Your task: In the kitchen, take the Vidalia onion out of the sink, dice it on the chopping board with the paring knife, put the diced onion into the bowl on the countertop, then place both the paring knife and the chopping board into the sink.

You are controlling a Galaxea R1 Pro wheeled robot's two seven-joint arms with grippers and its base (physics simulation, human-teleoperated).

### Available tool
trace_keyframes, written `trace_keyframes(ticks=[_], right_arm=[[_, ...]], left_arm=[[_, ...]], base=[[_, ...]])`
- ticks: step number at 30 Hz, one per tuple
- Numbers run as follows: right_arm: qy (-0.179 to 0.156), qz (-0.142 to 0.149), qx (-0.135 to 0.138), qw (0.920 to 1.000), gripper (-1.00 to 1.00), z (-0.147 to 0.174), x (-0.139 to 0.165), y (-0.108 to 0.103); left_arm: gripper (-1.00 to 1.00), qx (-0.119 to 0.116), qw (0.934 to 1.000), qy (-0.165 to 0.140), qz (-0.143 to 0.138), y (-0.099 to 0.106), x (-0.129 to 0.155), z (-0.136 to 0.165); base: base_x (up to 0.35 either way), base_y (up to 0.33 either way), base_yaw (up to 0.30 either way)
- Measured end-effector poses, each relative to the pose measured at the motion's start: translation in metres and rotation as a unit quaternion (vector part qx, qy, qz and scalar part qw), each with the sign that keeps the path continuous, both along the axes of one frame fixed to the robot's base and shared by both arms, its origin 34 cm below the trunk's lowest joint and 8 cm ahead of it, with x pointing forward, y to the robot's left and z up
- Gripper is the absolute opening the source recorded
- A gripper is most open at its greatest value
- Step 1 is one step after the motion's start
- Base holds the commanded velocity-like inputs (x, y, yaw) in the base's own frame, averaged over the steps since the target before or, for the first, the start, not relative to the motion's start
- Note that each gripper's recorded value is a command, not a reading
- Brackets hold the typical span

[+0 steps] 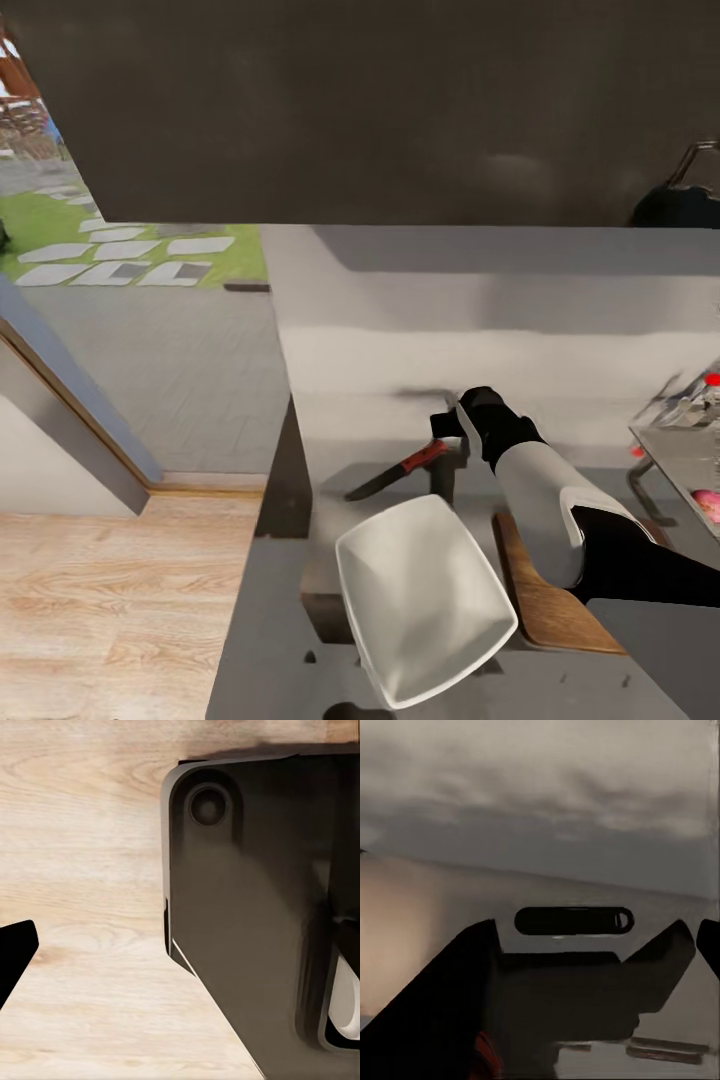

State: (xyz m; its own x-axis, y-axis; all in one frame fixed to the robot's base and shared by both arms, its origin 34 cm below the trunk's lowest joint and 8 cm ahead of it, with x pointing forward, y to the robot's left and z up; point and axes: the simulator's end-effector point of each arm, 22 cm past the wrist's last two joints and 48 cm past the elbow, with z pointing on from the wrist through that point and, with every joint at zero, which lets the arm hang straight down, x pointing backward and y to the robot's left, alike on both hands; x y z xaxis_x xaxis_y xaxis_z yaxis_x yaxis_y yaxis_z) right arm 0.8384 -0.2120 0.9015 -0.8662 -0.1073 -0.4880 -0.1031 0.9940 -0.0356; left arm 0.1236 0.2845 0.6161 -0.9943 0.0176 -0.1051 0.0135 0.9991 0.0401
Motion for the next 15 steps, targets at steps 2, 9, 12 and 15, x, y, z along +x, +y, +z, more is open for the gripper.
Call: trace_keyframes(ticks=[2, 9, 12, 15], right_arm=[[-0.001, 0.0, -0.001, 1.0, 1.0, 0.0003, 0.0005, -0.0005], [-0.002, 0.001, -0.002, 1.0, 1.0, 0.0005, 0.0005, -0.0007], [-0.002, 0.001, -0.002, 1.0, 1.0, 0.0005, 0.0005, -0.0007], [-0.002, 0.001, -0.002, 1.0, 1.0, 0.0005, 0.0006, -0.0007]], left_arm=[[1.0, 0.0, 1.0, 0.0, 0.0, 0.0, 0.0, 0.0], [1.0, 0.0, 1.0, 0.0, 0.001, 0.0006, 0.0, 0.0001], [1.0, 0.0, 1.0, 0.0, 0.0, 0.0002, 0.0, 0.0], [1.0, 0.0, 1.0, 0.0, 0.0, 0.0001, 0.0, 0.0]], base=[[-0.021, -0.041, 0.0], [-0.005, -0.01, 0.0], [-0.001, -0.002, 0.0], [0.0, 0.0, 0.0]])
